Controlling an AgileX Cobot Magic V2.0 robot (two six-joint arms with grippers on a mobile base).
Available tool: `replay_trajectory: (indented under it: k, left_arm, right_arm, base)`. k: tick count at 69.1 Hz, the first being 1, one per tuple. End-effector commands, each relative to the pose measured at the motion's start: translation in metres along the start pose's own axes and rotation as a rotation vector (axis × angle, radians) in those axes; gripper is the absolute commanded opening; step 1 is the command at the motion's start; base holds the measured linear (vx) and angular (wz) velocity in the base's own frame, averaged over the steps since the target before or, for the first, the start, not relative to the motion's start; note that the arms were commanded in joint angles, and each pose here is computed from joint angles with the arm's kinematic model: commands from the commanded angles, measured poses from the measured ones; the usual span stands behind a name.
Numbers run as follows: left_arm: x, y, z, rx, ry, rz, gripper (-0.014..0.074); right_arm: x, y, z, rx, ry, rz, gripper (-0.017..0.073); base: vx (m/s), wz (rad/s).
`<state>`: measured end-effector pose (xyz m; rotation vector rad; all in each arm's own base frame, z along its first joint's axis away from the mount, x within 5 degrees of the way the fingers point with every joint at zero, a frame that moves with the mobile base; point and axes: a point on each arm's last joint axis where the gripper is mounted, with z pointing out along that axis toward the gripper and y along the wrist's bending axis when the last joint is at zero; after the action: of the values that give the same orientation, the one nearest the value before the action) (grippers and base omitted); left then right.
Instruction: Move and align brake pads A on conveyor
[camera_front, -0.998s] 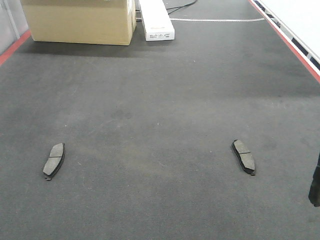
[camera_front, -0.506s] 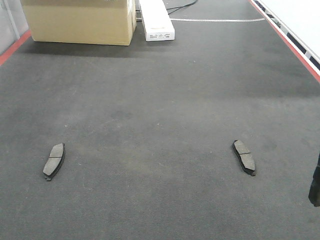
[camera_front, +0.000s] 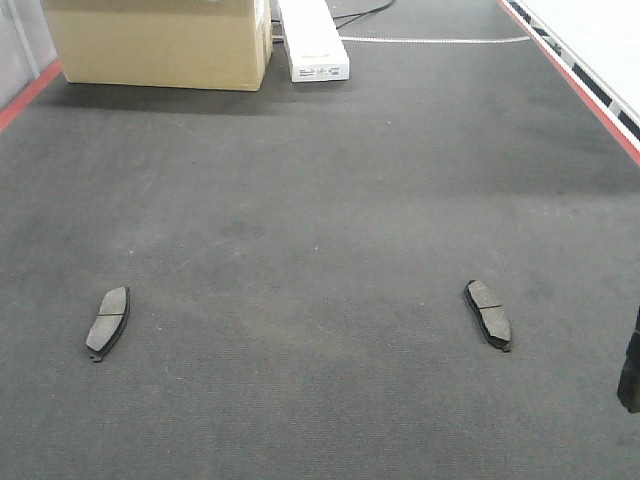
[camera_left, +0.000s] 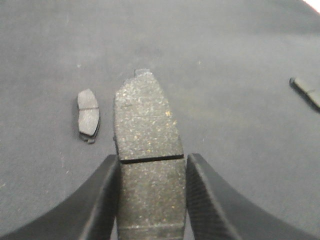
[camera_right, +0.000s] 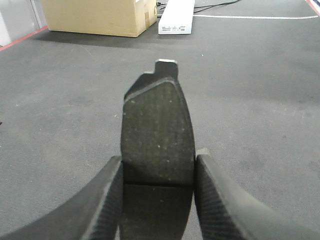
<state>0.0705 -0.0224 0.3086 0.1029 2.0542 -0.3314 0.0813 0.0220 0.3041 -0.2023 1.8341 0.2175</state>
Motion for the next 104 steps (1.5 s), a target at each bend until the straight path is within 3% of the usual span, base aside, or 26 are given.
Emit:
replay_trajectory:
  k: [1, 23, 38, 51, 83, 104]
  left_arm:
    - [-0.019, -0.006, 0.003, 0.038, -0.098, -0.023, -0.0003]
    - [-0.061, -0.024, 0.08, -0.009, 0.115, -0.018, 0.0005]
    - [-0.071, -0.036, 0.149, 0.006, 0.197, -0.08, 0.0016]
    - [-0.058, -0.038, 0.199, 0.015, 0.23, -0.153, 0.0032]
    - [-0.012, -0.031, 0.282, -0.012, 0.26, -0.153, 0.0273]
    - [0.018, -0.025, 0.312, -0.032, 0.303, -0.148, 0.0362]
  right_arm:
    - [-0.018, 0.001, -0.003, -0.004, -0.127, -0.015, -0.0004]
    - [-0.018, 0.001, -0.003, -0.004, -0.127, -0.015, -0.0004]
    - [-0.018, 0.001, -0.003, -0.004, -0.127, -0.015, -0.0004]
    - [-0.018, 0.001, -0.003, -0.004, -0.127, -0.015, -0.0004]
    - [-0.018, 0.001, -0.003, -0.004, -0.127, -0.015, -0.0004]
    - [-0.018, 0.001, -0.003, -0.004, -0.127, -0.015, -0.0004]
  base:
    - [0.0, 0.0]
    - [0.0, 0.0]
    - [0.0, 0.0]
    - [0.0, 0.0]
    - [0.0, 0.0]
    - [0.0, 0.0]
